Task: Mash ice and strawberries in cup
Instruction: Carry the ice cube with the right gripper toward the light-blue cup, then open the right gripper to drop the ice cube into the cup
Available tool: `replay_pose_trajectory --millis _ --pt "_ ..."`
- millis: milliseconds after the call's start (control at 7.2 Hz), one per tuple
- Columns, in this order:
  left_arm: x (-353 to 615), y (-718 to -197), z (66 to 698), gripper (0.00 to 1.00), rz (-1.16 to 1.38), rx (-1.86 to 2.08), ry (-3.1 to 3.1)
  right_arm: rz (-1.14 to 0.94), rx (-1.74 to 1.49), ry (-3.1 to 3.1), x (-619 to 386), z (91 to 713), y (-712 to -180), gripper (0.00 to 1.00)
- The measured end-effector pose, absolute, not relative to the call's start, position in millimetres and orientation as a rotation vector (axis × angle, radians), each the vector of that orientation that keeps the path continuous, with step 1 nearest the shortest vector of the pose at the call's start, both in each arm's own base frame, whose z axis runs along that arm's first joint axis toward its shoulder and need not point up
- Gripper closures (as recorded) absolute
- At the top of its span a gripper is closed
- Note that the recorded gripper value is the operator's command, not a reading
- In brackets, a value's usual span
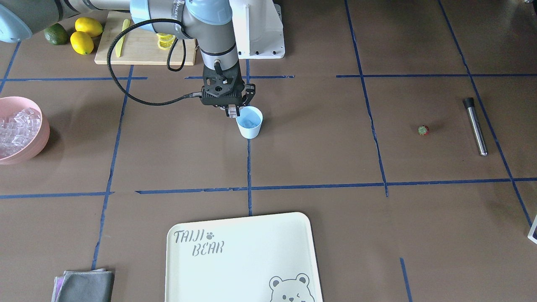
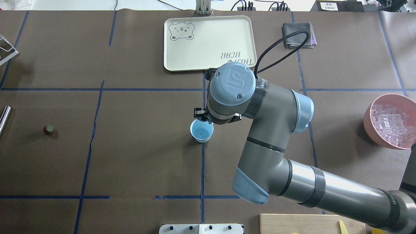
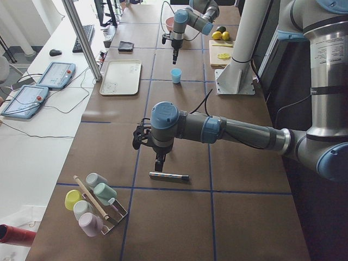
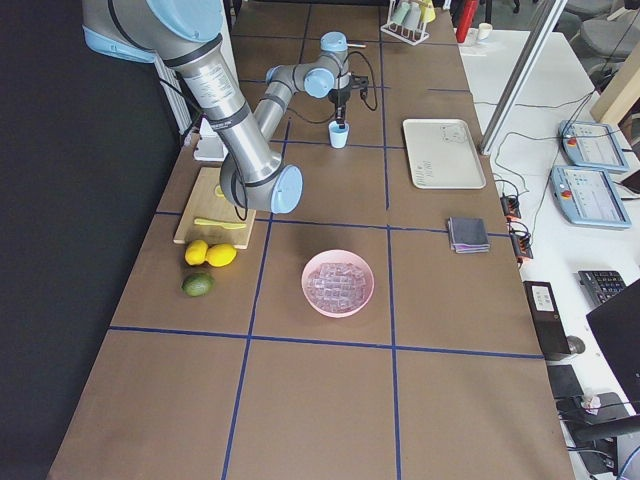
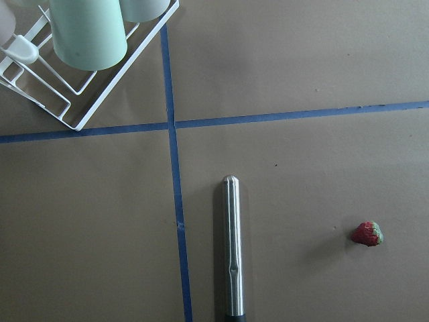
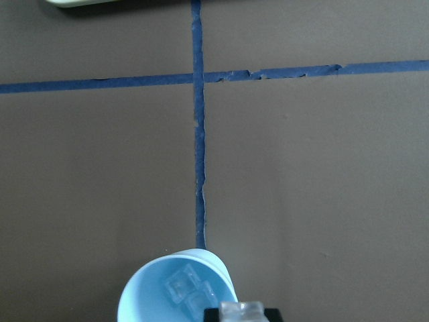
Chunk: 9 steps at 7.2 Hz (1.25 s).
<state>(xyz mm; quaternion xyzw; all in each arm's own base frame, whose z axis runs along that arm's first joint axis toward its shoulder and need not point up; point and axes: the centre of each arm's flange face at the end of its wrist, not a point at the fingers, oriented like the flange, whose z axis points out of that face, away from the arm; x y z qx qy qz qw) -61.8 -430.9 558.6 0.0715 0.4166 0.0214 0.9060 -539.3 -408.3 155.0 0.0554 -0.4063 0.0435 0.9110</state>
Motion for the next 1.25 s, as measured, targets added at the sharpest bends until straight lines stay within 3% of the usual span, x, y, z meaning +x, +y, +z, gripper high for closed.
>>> replay_pose_trajectory --millis 694,972,1250 --pt "-61.8 -430.9 559.6 0.00 0.043 0.146 0.860 0.061 0.104 -0.825 -575.2 141.0 -398.5 0.94" --pt "-61.8 -431.0 560.8 0.00 0.043 0.144 0.860 0.057 0.105 -0.831 -577.6 135.8 -396.8 0.76" --pt "-61.8 -431.0 561.4 0.00 0.043 0.143 0.860 0.056 0.105 -0.833 -578.0 134.5 -396.7 0.50"
